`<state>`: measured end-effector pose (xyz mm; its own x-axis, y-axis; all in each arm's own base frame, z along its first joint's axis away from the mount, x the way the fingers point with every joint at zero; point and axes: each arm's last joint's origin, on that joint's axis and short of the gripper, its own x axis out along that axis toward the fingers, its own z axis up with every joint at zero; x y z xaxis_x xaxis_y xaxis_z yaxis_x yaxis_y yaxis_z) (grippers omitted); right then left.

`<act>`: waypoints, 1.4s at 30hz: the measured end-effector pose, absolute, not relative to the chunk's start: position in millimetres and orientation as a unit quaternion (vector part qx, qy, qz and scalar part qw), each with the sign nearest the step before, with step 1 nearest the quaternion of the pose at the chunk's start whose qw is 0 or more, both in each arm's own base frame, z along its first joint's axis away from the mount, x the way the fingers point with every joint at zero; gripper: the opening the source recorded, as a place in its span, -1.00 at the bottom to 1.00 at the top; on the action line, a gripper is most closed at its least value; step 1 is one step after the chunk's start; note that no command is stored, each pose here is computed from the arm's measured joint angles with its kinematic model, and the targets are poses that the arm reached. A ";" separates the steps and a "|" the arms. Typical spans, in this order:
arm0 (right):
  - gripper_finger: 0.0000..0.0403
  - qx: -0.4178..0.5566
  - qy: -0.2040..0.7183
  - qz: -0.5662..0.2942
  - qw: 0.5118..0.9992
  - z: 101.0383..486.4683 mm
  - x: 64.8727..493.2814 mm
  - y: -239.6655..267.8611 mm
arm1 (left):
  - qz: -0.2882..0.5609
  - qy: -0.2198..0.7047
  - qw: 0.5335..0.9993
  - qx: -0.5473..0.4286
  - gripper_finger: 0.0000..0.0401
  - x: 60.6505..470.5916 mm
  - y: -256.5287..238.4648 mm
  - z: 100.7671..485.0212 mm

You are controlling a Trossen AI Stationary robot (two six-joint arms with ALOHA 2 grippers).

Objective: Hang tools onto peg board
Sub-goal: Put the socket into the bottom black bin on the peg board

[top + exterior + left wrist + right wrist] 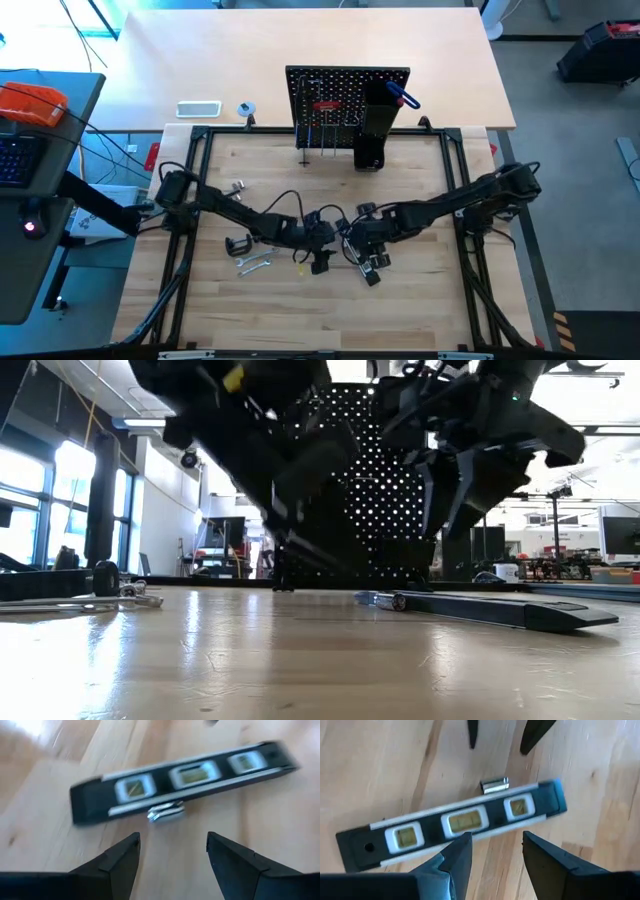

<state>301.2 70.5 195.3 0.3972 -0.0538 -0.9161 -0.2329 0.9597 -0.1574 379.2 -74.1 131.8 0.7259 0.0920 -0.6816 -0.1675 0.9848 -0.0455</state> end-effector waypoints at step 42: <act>-0.18 -0.151 0.555 0.017 0.818 193.4 289.6 93.6 | 0.177 0.319 0.930 -0.054 0.03 410.5 -94.4 88.6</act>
<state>289.6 93.6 193.4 0.3827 -0.1402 -0.9132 -0.1943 0.9541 -0.2280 410.5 -94.4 88.6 0.7338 0.2948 -0.6120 -0.3633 0.9316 0.0132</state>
